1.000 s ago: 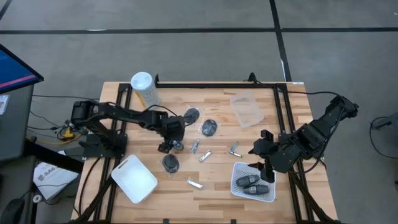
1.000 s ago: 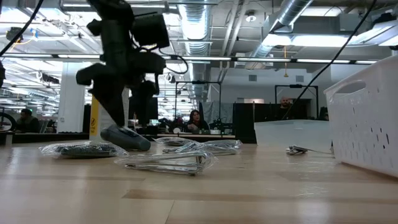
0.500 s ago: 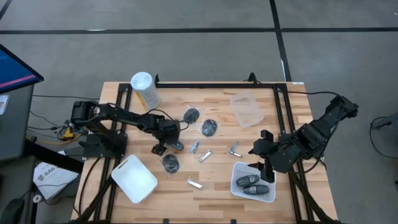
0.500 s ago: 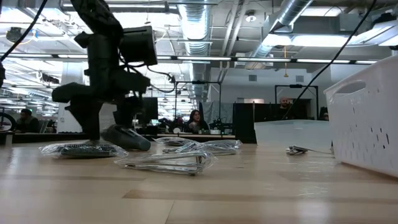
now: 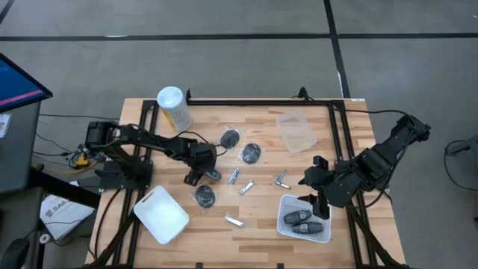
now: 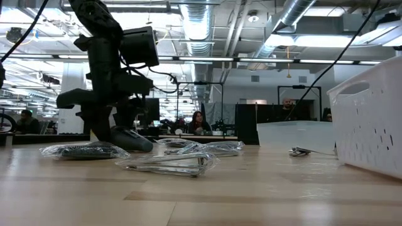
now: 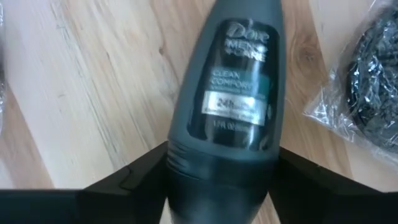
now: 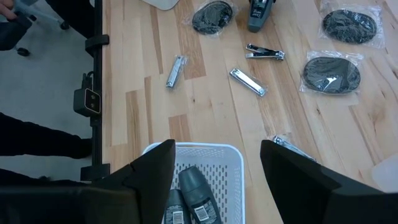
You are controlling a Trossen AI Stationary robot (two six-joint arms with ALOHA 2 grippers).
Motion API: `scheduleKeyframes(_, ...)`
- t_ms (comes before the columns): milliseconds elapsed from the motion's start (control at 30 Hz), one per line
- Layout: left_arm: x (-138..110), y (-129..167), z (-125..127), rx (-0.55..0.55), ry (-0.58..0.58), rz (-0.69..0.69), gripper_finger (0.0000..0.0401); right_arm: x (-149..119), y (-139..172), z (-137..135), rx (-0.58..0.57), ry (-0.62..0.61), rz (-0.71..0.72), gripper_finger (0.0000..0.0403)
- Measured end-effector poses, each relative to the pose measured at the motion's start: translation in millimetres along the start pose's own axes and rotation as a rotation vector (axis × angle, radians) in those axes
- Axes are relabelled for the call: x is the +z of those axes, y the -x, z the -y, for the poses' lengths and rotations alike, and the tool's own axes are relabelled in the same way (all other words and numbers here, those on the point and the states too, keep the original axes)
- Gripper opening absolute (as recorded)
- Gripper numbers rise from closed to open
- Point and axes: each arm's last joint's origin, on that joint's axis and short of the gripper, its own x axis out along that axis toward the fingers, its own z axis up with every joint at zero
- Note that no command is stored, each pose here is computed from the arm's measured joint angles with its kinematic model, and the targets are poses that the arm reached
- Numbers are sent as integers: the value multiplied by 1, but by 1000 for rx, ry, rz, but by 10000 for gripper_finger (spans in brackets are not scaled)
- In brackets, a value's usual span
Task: Pick & Place Travel size toiletries
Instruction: Put the black deodorant into the bottom right white bin
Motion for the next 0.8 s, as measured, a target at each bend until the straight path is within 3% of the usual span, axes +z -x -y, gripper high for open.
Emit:
scheduleKeyframes(133, 0, 0, 0, 2, 0, 5, 198, 0, 0, 0, 0, 0, 0, 230)
scheduleKeyframes(433, 2, 8, -3, 76, 74, 19, 204, 1, 0, 1, -37, -1, 34, 230)
scheduleKeyframes(600, 8, 37, -6, 121, 175, 146, 198, 5, -2, 4, -72, -1, 72, 230)
scheduleKeyframes(800, 12, 100, -11, 221, 351, 473, 203, 28, -7, 15, -155, 38, 231, 230)
